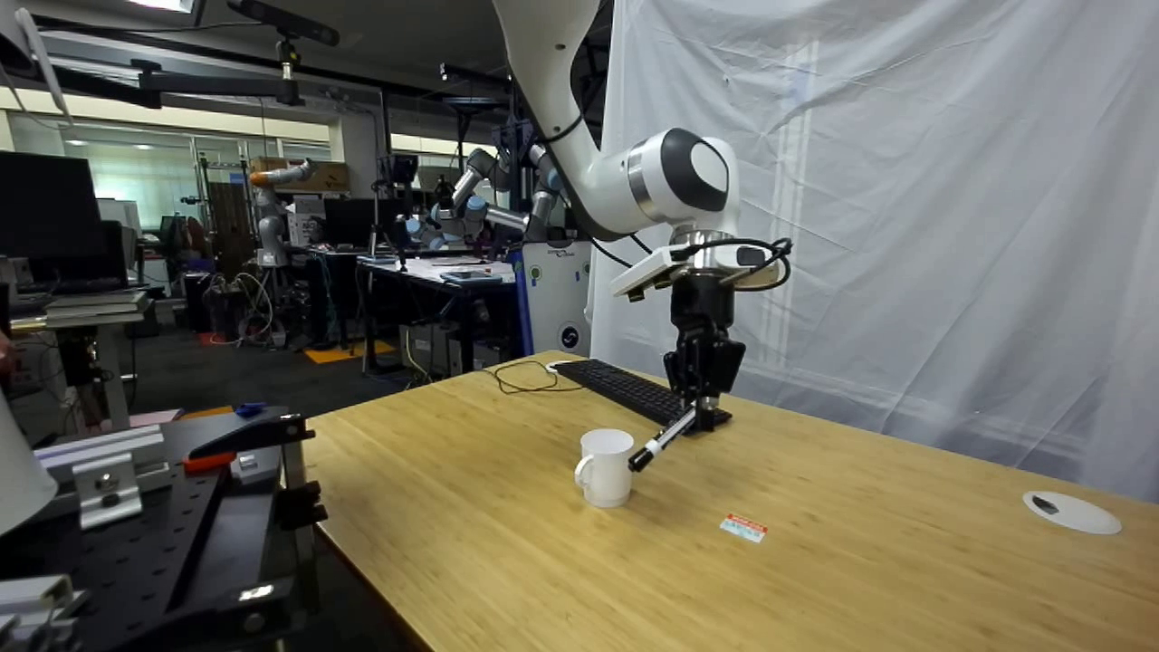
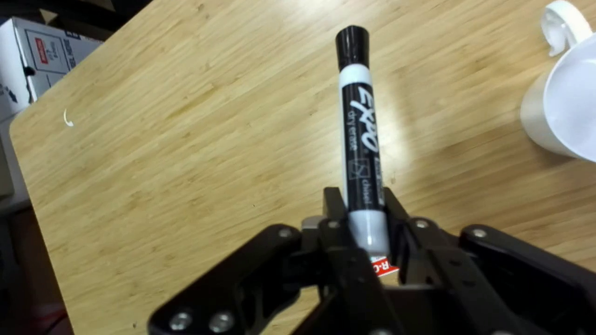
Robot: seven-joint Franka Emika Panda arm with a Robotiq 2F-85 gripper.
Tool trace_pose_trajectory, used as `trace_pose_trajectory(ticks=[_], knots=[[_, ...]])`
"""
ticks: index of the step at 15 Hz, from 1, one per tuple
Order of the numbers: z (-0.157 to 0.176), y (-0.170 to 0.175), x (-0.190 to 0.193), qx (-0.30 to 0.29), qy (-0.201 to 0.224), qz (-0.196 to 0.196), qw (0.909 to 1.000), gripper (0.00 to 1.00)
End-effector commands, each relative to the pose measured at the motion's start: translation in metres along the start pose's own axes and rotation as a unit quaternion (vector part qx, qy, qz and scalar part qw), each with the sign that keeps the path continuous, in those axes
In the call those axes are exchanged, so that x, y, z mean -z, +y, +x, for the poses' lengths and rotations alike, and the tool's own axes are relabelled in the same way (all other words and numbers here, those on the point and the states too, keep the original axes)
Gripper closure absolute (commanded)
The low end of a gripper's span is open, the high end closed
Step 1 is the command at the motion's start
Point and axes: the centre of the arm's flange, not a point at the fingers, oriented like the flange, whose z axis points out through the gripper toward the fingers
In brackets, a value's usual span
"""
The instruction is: Take the black marker out of the white mug
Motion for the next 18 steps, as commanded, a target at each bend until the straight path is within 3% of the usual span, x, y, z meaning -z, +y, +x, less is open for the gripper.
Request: trace_pose_trajectory(ticks=[1,6,11,13,18], knots=[[0.029,-0.002,-0.011,0.046,0.034,-0.020,0.9982,0.95],[0.050,0.009,-0.029,0.093,0.111,-0.018,0.9893,0.95],[0.067,0.033,-0.057,0.170,0.196,0.057,0.9641,0.95],[0.071,0.041,-0.066,0.194,0.195,0.098,0.9562,0.95],[0.075,0.042,-0.078,0.248,0.146,0.194,0.9378,0.95]])
